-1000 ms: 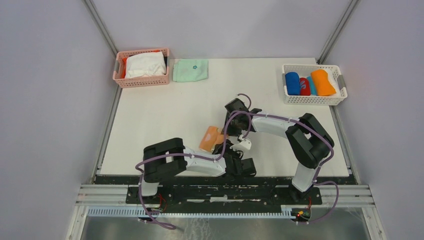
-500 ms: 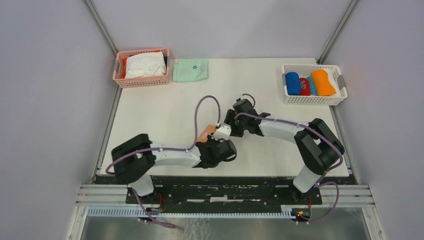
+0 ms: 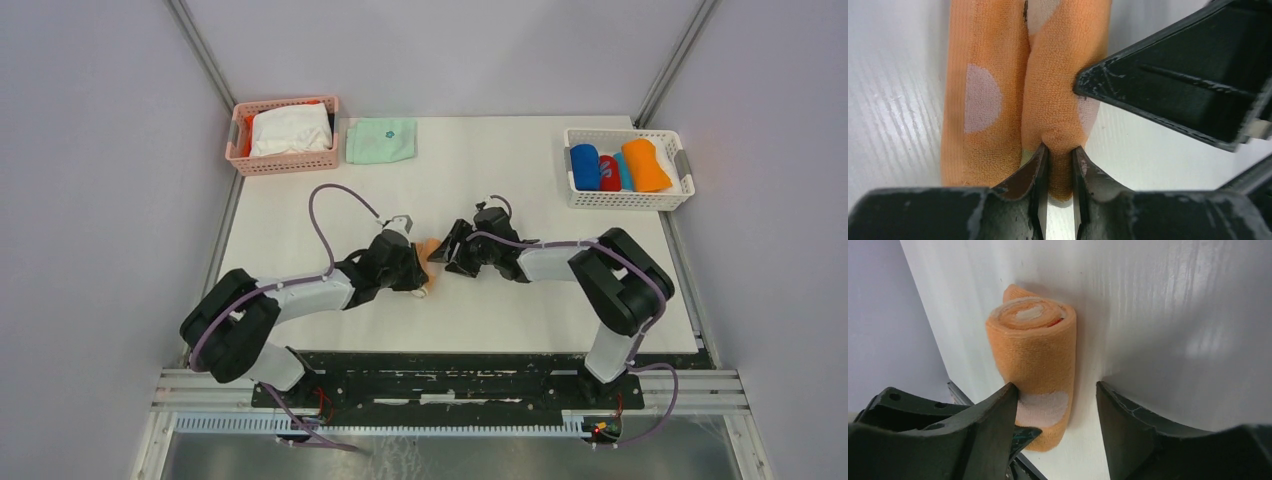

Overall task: Roll the towels
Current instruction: Roll the towel at the center of the board.

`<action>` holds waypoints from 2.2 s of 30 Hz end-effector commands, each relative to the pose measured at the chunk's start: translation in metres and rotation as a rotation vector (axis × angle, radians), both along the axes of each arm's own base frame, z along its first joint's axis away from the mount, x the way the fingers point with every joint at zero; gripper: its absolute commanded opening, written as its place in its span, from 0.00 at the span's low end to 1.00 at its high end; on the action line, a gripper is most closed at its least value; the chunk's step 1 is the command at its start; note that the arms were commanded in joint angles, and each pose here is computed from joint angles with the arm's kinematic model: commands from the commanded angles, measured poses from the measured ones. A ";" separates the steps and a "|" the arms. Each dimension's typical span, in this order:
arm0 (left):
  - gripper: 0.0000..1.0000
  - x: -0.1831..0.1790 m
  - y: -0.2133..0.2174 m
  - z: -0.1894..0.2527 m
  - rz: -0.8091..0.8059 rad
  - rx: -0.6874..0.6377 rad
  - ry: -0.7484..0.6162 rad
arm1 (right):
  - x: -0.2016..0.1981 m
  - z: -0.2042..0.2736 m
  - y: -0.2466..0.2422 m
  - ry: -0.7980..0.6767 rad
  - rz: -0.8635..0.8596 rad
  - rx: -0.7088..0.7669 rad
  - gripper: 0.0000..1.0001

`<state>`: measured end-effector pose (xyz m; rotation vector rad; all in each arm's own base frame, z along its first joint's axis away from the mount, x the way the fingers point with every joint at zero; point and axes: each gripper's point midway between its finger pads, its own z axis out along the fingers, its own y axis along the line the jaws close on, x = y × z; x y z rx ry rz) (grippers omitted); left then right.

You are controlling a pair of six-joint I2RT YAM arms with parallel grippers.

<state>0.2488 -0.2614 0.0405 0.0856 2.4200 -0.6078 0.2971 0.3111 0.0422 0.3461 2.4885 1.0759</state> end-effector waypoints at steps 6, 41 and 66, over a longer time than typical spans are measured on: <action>0.20 -0.031 0.013 -0.035 0.044 -0.307 0.351 | 0.009 -0.013 0.028 -0.021 0.034 0.151 0.62; 0.69 -0.026 -0.020 0.061 0.091 0.624 -0.498 | -0.020 -0.028 -0.016 0.108 0.015 -0.431 0.41; 0.67 -0.041 -0.042 0.069 0.037 0.610 -0.600 | -0.024 -0.034 -0.008 0.153 0.015 -0.362 0.41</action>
